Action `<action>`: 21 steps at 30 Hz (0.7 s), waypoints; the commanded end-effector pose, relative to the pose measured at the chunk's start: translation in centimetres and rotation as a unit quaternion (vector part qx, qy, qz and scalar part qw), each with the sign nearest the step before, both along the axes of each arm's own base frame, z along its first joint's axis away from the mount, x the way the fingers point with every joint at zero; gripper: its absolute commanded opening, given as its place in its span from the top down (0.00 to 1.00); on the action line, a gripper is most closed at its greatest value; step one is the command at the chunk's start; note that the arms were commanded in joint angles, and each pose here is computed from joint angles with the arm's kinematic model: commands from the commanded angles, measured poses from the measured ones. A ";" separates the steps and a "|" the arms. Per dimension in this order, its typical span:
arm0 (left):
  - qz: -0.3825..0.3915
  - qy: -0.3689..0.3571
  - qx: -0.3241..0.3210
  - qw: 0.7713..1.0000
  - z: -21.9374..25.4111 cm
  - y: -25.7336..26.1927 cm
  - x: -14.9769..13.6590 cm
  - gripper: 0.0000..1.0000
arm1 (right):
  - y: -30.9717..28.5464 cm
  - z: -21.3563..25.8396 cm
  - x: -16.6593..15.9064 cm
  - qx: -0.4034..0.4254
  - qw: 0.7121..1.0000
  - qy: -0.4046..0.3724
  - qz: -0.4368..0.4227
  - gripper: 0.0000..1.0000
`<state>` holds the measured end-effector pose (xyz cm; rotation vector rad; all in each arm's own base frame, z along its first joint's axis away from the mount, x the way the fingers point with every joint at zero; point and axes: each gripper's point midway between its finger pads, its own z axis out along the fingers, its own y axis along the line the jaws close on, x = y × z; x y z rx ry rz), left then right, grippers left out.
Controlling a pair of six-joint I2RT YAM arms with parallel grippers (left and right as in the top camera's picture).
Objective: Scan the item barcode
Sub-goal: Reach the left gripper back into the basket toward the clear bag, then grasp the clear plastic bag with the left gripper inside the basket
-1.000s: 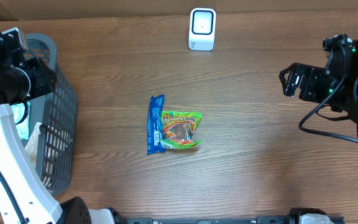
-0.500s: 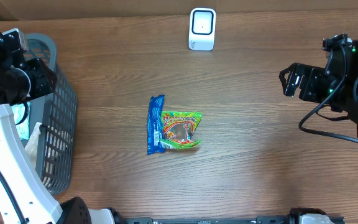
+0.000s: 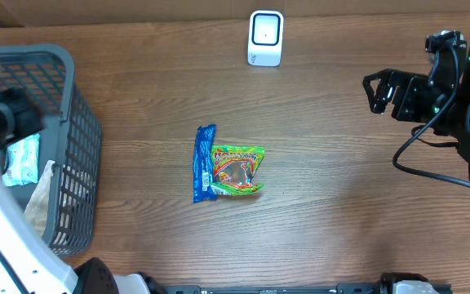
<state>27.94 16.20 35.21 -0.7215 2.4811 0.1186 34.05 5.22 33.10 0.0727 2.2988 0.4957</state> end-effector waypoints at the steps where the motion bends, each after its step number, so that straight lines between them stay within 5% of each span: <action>1: 0.102 -0.015 0.002 0.995 1.3 3.7 -4.1 0.51 | 1.0 1.4 -0.1 0.024 0.999 -0.018 0.025 0.00; 9: 0.176 0.050 -0.085 0.979 -4.7 6.1 -7.8 0.50 | 0.9 0.9 0.0 0.024 0.999 -0.007 0.025 0.00; 14: 0.183 0.130 -0.136 0.965 -12.0 5.6 -8.9 0.40 | 0.9 -0.4 0.0 0.026 0.999 0.019 0.024 0.00; 15: 0.184 0.144 -0.144 0.961 -14.0 5.6 -9.1 0.09 | 0.9 -0.8 0.1 0.025 0.999 0.028 0.025 0.00; 16: 0.186 0.149 -0.149 0.960 -15.2 5.6 -9.1 0.03 | 0.9 -1.1 0.1 0.025 0.999 0.034 0.025 0.00; 21: 0.190 0.155 -0.156 0.957 -21.4 5.9 -8.8 0.00 | 0.9 -2.2 0.3 0.026 0.998 0.056 0.025 0.00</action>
